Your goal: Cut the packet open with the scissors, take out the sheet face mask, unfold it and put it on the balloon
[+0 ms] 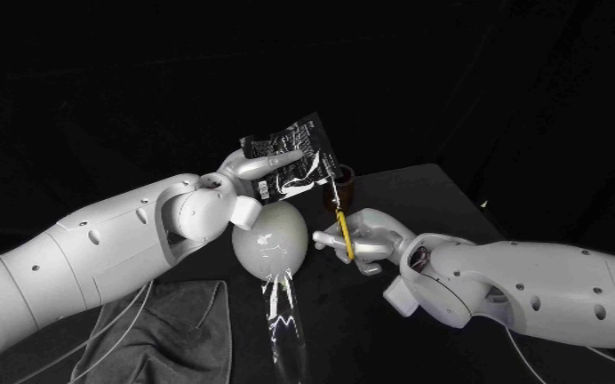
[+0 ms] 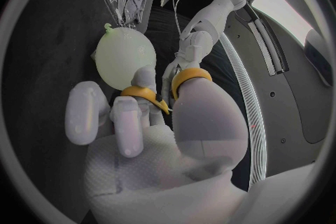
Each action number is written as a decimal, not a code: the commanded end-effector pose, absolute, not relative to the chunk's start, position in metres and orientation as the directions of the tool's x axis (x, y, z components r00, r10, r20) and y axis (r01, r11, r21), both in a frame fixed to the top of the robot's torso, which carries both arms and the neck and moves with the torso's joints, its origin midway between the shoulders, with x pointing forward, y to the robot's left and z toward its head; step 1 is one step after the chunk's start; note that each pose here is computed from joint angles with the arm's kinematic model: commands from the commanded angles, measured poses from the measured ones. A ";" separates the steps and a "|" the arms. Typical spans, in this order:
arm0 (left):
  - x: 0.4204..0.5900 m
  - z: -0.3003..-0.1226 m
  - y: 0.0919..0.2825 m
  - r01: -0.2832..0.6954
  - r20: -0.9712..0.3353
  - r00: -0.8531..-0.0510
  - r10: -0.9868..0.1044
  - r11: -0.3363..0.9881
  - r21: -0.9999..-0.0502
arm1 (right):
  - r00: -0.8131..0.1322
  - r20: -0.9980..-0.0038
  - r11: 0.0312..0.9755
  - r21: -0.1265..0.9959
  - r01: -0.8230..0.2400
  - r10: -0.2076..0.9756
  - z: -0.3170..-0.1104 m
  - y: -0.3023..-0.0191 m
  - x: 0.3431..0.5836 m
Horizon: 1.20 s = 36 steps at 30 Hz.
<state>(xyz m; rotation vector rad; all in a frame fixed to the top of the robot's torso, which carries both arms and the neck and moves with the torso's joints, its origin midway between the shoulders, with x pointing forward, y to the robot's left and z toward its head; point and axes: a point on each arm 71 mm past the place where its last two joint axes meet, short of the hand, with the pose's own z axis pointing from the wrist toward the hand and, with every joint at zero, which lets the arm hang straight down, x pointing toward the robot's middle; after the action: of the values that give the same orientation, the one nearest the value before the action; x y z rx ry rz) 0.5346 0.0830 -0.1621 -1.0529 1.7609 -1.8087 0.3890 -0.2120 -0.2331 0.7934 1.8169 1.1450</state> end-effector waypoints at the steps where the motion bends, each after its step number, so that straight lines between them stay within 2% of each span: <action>1: 0.534 -0.161 0.082 -0.201 0.219 -0.644 -0.733 -0.114 -0.973 | -0.448 -0.309 0.376 0.924 0.067 0.839 -0.231 -0.213 0.391; 20: 0.535 -0.162 0.085 -0.173 0.172 -0.651 -0.739 -0.075 -0.982 | -0.449 -0.321 0.384 0.922 0.054 0.834 -0.229 -0.214 0.389; 36: 0.534 -0.161 0.084 -0.073 0.031 -0.678 -0.735 0.026 -0.997 | -0.465 -0.323 0.389 0.920 0.049 0.824 -0.229 -0.216 0.391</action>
<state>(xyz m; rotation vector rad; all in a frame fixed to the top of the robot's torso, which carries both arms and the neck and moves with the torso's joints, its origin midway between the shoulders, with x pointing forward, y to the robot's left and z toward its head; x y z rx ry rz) 0.5353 0.0862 -0.1615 -0.8938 1.7871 -1.7258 0.3902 -0.2165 -0.2321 0.7906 1.8137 1.1379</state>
